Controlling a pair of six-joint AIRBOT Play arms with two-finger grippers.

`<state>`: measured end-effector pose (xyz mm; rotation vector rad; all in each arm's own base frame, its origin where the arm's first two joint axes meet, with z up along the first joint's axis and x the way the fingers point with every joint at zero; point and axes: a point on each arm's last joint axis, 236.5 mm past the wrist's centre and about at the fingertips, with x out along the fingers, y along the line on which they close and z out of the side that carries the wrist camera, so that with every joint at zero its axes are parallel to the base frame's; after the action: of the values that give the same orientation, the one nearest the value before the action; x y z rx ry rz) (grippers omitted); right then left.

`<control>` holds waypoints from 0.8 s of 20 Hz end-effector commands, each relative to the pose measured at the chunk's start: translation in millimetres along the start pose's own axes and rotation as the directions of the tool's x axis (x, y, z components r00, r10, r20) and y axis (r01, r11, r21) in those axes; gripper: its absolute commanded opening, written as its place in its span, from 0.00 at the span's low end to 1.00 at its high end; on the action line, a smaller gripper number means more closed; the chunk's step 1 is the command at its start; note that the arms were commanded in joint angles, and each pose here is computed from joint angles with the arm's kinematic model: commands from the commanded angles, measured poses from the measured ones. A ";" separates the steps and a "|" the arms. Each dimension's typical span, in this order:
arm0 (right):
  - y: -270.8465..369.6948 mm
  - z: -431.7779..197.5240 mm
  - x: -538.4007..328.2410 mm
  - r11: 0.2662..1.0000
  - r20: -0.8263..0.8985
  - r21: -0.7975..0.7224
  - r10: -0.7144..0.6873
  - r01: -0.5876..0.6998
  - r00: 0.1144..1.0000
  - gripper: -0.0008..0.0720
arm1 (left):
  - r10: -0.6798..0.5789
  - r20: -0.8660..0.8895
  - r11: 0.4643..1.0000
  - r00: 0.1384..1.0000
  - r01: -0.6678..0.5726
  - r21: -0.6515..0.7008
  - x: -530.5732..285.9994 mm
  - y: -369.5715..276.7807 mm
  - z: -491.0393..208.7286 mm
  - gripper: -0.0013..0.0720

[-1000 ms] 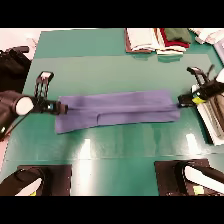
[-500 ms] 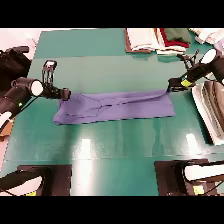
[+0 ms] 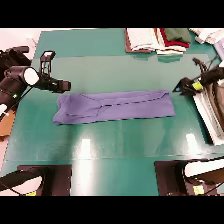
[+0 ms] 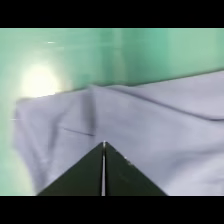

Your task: Fold the shirts.

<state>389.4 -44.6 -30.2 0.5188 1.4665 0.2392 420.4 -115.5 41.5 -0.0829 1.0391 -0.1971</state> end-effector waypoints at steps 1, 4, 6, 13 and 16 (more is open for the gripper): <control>-25.5 -28.3 26.5 0.990 -0.043 0.115 0.089 -0.084 0.995 0.81 | -0.113 0.026 0.992 0.993 0.114 -0.049 -0.1 -35.6 6.3 0.06; -5.6 -30.8 56.7 0.968 -0.032 0.147 0.210 -0.203 0.977 0.79 | -0.175 -0.009 0.984 0.984 0.175 -0.001 14.8 -78.3 -7.1 0.06; 9.2 -26.1 69.3 0.969 -0.035 0.111 0.225 -0.220 0.974 0.69 | -0.205 -0.058 0.978 0.977 0.206 0.023 28.9 -103.5 -23.3 0.06; 77.7 5.2 29.5 0.964 0.010 -0.170 0.208 -0.203 0.978 0.04 | -0.294 -0.138 0.954 0.946 0.299 0.018 79.6 -168.5 -47.3 0.05; 131.6 21.4 -31.6 0.939 0.129 -0.303 0.209 -0.162 0.969 0.04 | -0.323 -0.129 0.943 0.938 0.330 0.039 92.6 -195.1 -35.6 0.05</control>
<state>416.5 34.2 -0.5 0.5032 1.3091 0.5037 404.6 -296.7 -18.0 -0.1848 1.1395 -0.5030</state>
